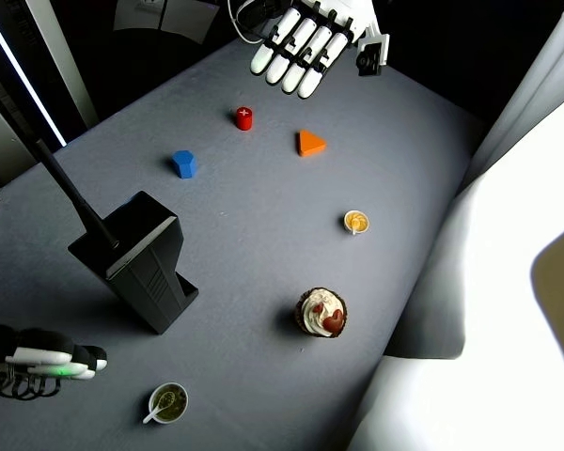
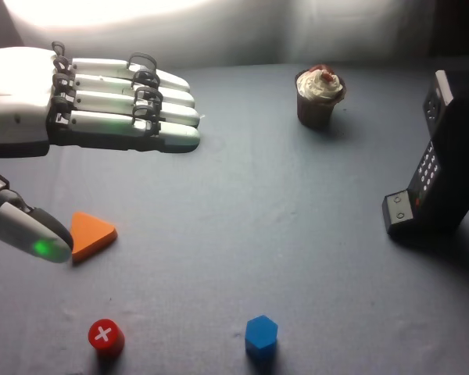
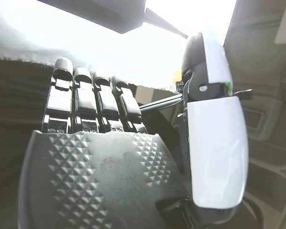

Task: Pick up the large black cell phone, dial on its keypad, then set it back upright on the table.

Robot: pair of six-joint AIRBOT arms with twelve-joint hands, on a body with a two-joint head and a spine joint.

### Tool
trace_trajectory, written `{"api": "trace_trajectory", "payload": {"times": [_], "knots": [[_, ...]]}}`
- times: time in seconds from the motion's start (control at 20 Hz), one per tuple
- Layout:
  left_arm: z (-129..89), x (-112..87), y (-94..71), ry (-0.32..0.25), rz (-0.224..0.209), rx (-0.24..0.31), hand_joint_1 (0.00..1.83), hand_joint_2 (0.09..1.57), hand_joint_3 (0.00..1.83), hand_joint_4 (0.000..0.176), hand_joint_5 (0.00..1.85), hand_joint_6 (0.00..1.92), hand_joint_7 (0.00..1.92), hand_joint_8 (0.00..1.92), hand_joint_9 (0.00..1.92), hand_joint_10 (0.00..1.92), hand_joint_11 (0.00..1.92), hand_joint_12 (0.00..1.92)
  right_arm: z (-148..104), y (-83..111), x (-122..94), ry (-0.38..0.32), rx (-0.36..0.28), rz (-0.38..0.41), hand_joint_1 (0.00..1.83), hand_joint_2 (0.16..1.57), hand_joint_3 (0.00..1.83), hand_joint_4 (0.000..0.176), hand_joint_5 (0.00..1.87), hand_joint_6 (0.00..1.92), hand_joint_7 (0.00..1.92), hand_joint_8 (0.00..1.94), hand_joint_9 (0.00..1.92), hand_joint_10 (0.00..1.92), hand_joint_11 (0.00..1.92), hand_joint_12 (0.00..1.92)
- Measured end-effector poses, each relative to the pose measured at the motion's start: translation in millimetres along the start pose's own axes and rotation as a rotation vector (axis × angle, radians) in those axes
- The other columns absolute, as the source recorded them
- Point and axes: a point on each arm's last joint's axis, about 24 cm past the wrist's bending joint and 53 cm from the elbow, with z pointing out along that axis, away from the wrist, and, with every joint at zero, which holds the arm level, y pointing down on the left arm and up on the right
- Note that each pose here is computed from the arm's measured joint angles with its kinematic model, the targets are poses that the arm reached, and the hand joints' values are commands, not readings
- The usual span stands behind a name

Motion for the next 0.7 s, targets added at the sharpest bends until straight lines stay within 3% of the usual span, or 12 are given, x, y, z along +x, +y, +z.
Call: {"api": "trace_trajectory", "payload": {"times": [0.1, 0.2, 0.35, 0.7], "knots": [[0.0, 0.1, -0.7, 0.000, -0.001, 0.003, 0.00, 1.10, 0.00, 0.000, 0.08, 0.00, 0.11, 0.00, 0.10, 0.01, 0.00, 0.28, 0.6, -2.0, -1.3, 0.008, 0.003, 0.005, 1.03, 1.04, 0.00, 0.000, 0.05, 0.00, 0.03, 0.00, 0.05, 0.00, 0.00, 0.28], [0.0, 0.2, -0.9, 0.001, -0.002, 0.004, 0.00, 1.10, 0.00, 0.000, 0.05, 0.00, 0.08, 0.00, 0.07, 0.00, 0.00, 0.20, 1.7, -4.1, -3.9, 0.017, 0.004, 0.001, 1.06, 1.04, 0.00, 0.000, 0.04, 0.00, 0.02, 0.00, 0.03, 0.00, 0.00, 0.23], [-0.5, -0.2, -0.5, 0.000, -0.003, 0.002, 0.00, 1.10, 0.00, 0.000, 0.09, 0.00, 0.11, 0.00, 0.10, 0.00, 0.00, 0.27, 2.8, -9.1, -4.9, 0.037, 0.017, -0.007, 1.09, 0.99, 0.00, 0.000, 0.07, 0.00, 0.06, 0.00, 0.07, 0.00, 0.00, 0.37], [0.0, 0.0, -0.8, 0.000, -0.003, 0.004, 0.00, 1.10, 0.00, 0.000, 0.07, 0.00, 0.08, 0.00, 0.07, 0.00, 0.00, 0.20, 10.5, -14.9, -7.5, 0.075, 0.019, -0.026, 1.12, 1.00, 0.00, 0.000, 0.08, 0.00, 0.05, 0.00, 0.06, 0.00, 0.00, 0.36]]}}
